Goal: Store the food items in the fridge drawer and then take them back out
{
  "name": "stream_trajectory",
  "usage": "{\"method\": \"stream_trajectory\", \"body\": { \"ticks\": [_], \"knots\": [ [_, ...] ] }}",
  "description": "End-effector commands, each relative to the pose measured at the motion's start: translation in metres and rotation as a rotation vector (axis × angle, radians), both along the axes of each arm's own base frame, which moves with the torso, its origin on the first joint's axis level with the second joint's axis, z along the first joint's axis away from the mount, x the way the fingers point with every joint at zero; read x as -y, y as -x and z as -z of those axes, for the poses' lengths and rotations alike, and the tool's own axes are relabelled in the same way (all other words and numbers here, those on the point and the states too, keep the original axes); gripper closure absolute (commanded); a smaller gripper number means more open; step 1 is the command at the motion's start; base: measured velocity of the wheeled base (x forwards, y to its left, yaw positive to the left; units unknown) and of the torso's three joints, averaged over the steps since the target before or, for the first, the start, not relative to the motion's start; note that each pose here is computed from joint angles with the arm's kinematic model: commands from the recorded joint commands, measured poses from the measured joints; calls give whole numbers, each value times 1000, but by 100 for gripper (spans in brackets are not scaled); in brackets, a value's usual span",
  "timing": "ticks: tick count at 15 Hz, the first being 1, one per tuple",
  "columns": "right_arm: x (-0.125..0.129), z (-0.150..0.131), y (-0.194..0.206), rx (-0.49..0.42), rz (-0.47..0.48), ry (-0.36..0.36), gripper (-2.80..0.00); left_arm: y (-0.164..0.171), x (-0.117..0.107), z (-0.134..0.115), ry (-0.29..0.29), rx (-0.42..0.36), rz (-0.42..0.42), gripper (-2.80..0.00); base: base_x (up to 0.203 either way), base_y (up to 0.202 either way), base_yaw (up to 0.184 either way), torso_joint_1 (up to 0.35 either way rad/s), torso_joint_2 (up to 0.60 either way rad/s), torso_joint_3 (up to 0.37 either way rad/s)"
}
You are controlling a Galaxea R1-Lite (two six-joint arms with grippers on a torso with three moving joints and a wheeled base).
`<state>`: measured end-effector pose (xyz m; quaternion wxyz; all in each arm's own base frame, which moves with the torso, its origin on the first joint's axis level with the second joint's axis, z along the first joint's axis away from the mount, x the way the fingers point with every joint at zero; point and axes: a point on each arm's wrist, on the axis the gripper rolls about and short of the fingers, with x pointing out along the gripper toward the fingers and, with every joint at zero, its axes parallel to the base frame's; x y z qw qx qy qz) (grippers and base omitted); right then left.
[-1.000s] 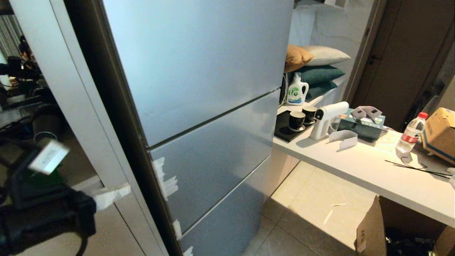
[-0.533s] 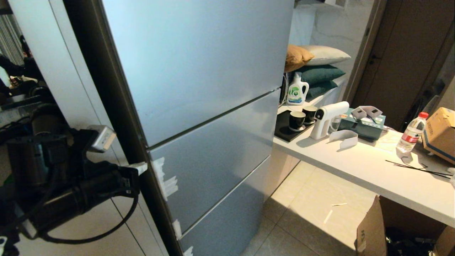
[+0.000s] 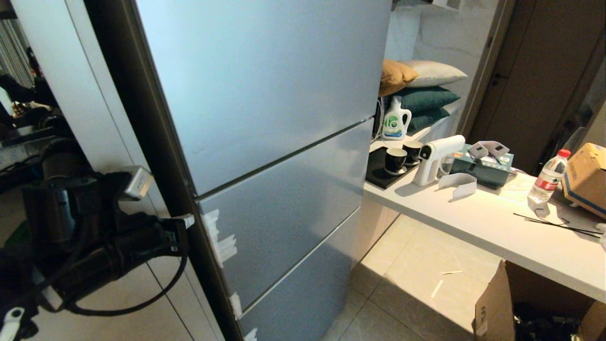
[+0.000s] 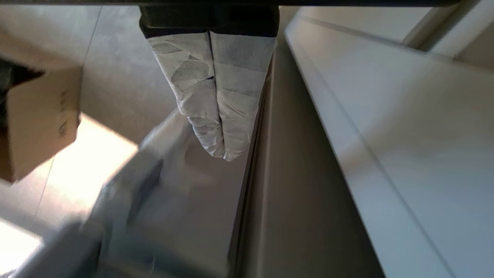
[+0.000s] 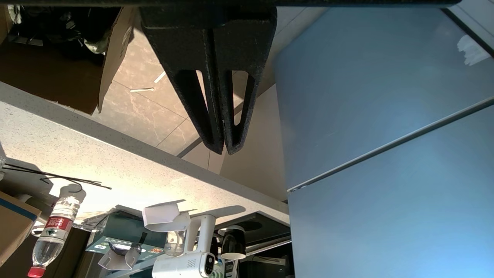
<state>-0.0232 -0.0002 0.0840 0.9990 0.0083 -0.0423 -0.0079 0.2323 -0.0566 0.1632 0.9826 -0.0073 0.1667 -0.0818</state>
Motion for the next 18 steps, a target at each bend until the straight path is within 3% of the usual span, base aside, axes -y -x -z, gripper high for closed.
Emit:
{"method": "stream_trajectory", "body": {
  "ticks": [1, 4, 8, 13, 18],
  "knots": [
    [0, 8, -3, -31, 0, -1, 0, -4, 1, 1, 7, -1, -2, 0, 0, 0, 0, 0, 0, 0],
    [0, 8, -3, -31, 0, -1, 0, -14, 4, 7, 6, -10, -9, 0, 0, 0, 0, 0, 0, 0],
    [0, 8, -3, -31, 0, -1, 0, -29, 10, 18, 5, 37, -41, 0, 0, 0, 0, 0, 0, 0],
    [0, 8, -3, -31, 0, -1, 0, -15, 33, 24, 99, 0, 33, 0, 0, 0, 0, 0, 0, 0],
    [0, 8, -3, -31, 0, -1, 0, 4, 46, 15, 125, 23, 102, 0, 0, 0, 0, 0, 0, 0]
  ]
}}
